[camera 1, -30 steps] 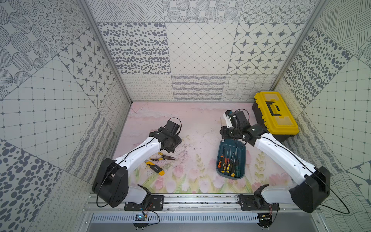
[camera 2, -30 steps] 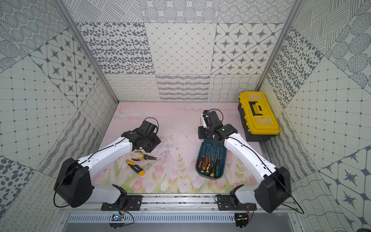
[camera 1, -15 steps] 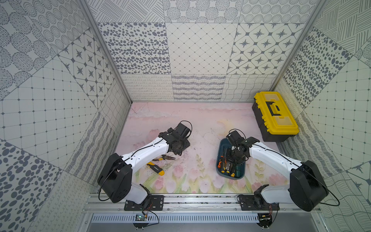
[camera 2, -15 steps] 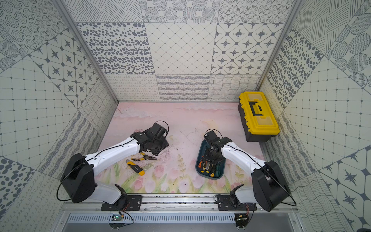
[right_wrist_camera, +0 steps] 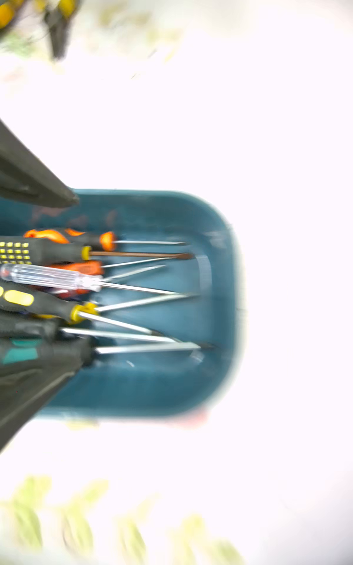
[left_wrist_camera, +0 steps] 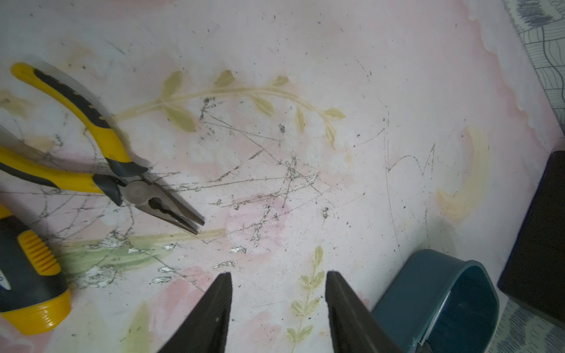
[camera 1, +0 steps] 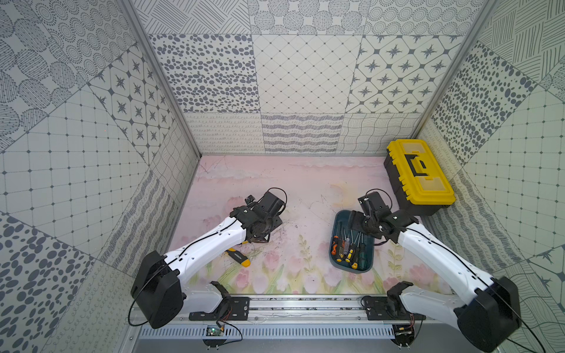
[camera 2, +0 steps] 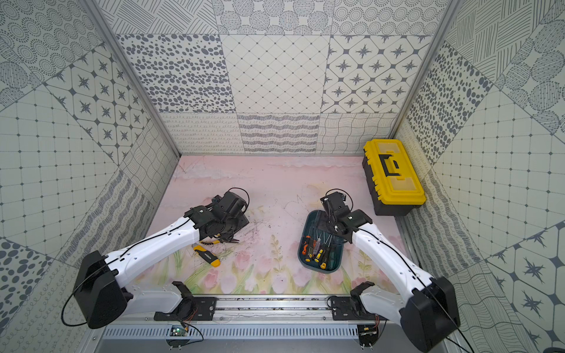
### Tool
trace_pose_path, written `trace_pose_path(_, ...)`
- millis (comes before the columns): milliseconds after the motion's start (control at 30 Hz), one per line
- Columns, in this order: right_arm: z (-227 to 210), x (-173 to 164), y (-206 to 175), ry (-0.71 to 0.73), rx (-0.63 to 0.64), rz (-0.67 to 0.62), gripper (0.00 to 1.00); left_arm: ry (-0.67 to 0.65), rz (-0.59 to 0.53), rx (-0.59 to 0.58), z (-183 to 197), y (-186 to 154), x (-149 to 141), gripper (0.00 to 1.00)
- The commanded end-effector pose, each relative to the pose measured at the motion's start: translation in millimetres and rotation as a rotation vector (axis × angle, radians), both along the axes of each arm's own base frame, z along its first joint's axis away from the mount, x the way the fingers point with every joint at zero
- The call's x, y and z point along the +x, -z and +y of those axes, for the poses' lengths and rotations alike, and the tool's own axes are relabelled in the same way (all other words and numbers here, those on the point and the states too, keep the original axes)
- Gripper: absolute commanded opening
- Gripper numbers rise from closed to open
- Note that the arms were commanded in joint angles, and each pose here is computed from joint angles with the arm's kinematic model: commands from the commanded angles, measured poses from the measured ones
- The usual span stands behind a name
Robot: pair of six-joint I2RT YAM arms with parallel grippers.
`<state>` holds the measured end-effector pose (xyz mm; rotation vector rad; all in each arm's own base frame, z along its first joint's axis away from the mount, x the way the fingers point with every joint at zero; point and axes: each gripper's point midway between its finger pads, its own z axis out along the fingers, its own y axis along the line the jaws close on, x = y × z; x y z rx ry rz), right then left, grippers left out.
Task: Put the screwdriver on the desktop into the storage box
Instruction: Reset both arms
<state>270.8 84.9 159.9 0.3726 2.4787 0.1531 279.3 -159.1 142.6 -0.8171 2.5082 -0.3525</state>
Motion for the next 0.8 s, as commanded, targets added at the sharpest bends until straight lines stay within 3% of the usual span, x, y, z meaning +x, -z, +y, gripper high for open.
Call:
trace_pose_path(0,-57,17,-34,0.076,-0.270,-0.249,0.94,-0.023,-0.098,0.313,65,-17,0,0.59)
trace_pose_path(67,-75,27,-27,0.088,-0.302,-0.351,0.95,-0.020,-0.124,0.410,89,-20,2,0.62)
trace_pose_path(133,-91,40,-27,0.122,-0.312,-0.445,0.95,-0.028,-0.165,0.470,111,-24,6,0.78)
trace_pose_path(267,-123,51,22,0.193,-0.258,-0.433,0.95,-0.040,-0.259,0.515,151,-24,18,0.98)
trace_pose_path(467,-113,75,45,0.130,-0.201,-0.449,0.94,0.093,-0.392,0.651,166,-13,30,0.99)
trace_pose_path(767,-91,113,25,-0.031,-0.243,-0.639,0.93,0.212,-0.456,0.673,167,18,38,0.99)
